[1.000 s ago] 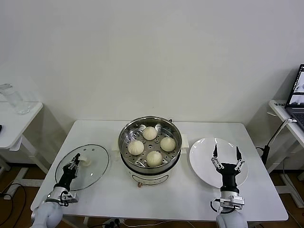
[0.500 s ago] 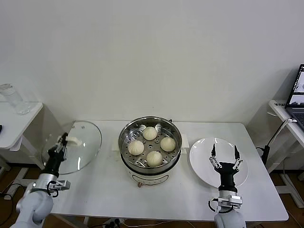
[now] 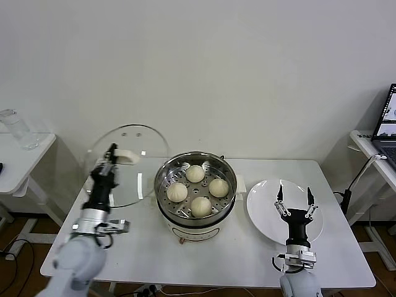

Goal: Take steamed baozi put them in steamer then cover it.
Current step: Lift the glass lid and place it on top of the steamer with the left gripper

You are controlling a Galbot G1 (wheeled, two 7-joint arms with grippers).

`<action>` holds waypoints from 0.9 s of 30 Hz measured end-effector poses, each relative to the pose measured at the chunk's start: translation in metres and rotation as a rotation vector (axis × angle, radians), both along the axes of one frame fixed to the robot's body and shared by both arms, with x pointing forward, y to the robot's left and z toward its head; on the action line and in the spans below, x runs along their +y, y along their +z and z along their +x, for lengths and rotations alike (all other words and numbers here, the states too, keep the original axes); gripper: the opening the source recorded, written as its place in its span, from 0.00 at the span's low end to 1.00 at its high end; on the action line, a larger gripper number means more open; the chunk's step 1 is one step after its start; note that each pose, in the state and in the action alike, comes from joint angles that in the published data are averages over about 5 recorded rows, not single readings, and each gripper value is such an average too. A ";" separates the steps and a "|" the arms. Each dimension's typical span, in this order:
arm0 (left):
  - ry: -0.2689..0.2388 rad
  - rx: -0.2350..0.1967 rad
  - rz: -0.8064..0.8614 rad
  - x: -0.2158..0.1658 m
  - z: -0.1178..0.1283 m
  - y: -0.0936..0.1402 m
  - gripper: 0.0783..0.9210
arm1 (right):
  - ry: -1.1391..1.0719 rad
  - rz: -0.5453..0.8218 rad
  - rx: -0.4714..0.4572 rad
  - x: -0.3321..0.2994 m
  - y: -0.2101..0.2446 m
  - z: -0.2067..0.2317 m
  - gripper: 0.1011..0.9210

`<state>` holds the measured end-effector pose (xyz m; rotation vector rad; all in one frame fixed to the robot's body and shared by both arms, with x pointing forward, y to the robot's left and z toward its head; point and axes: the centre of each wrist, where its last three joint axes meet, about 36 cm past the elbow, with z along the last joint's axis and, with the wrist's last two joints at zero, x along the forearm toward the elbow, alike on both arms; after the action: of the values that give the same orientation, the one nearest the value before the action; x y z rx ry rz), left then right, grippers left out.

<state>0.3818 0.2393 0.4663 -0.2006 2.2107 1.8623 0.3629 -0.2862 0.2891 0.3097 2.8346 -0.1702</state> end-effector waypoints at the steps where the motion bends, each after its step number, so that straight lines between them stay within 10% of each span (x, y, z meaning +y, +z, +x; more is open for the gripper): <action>1: -0.007 0.010 -0.014 -0.012 -0.001 0.001 0.13 | -0.002 0.000 0.001 0.000 -0.001 0.000 0.88; 13: -0.025 0.154 -0.075 -0.123 -0.004 0.009 0.13 | -0.024 0.002 0.011 -0.005 -0.009 0.001 0.88; 27: -0.021 0.215 -0.022 -0.189 0.006 -0.002 0.13 | -0.037 0.000 0.022 -0.009 -0.017 0.002 0.88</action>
<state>0.3878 0.0503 0.4644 0.0204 2.3620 1.9301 0.3652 -0.2949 0.2722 0.3632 2.8524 -0.1820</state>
